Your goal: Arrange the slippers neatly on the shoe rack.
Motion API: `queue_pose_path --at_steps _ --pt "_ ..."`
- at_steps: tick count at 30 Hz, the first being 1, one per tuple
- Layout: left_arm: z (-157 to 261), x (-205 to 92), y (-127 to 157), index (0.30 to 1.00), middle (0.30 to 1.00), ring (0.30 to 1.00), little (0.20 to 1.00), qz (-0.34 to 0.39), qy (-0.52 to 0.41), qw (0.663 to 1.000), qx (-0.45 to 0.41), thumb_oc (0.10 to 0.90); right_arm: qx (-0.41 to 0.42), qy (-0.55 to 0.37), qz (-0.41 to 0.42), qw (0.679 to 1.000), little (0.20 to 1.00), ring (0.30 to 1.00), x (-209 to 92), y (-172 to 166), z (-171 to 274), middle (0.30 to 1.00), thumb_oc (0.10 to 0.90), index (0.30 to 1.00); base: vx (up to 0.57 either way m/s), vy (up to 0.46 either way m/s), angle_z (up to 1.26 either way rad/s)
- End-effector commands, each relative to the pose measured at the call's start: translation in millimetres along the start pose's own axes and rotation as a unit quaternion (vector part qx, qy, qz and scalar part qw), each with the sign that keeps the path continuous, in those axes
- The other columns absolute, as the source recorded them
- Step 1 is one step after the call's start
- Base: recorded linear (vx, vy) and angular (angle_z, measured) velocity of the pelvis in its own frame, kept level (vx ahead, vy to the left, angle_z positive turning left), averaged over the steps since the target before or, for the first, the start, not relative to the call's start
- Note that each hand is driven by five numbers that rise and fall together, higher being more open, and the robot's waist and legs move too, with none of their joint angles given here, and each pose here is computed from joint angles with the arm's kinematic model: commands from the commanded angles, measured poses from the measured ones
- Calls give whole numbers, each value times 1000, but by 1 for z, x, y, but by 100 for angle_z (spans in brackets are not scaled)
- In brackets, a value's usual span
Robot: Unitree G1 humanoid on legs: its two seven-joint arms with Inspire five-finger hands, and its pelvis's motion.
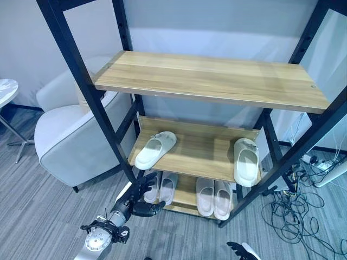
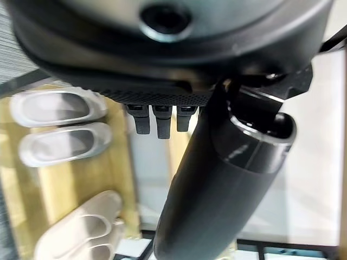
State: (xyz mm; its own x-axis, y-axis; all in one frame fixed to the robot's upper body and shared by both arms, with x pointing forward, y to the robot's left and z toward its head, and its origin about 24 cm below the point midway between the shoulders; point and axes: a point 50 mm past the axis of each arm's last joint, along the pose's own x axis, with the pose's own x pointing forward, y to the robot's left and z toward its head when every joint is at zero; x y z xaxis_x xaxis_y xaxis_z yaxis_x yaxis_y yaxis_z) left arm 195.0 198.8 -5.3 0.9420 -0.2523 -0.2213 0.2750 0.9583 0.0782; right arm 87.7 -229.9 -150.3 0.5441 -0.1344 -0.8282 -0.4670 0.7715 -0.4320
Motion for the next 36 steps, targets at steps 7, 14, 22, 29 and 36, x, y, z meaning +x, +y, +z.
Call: queue_pose_path --at_steps 7,14,22,29,36 --pt "92 33 0 900 900 900 900 25 -224 974 -11 800 -8 2 -15 1000 900 900 1 -3 0 900 800 900 0 0 0" --pt "118 50 -7 900 900 900 900 42 -274 961 5 800 -10 15 -11 1000 900 900 -2 2 -8 900 800 900 16 -3 -3" --pt "138 74 -1 900 900 900 900 96 -295 947 80 800 -17 17 -12 1000 900 900 -2 2 -9 900 800 900 8 7 -7" --pt "148 87 16 900 900 900 900 148 -291 927 183 800 -19 16 -11 1000 900 900 -3 1 -10 900 800 900 -3 7 -9" --pt "163 96 35 900 900 900 900 187 -288 896 282 800 -17 5 -20 1000 900 900 0 -6 -5 900 800 900 -28 3 -3"
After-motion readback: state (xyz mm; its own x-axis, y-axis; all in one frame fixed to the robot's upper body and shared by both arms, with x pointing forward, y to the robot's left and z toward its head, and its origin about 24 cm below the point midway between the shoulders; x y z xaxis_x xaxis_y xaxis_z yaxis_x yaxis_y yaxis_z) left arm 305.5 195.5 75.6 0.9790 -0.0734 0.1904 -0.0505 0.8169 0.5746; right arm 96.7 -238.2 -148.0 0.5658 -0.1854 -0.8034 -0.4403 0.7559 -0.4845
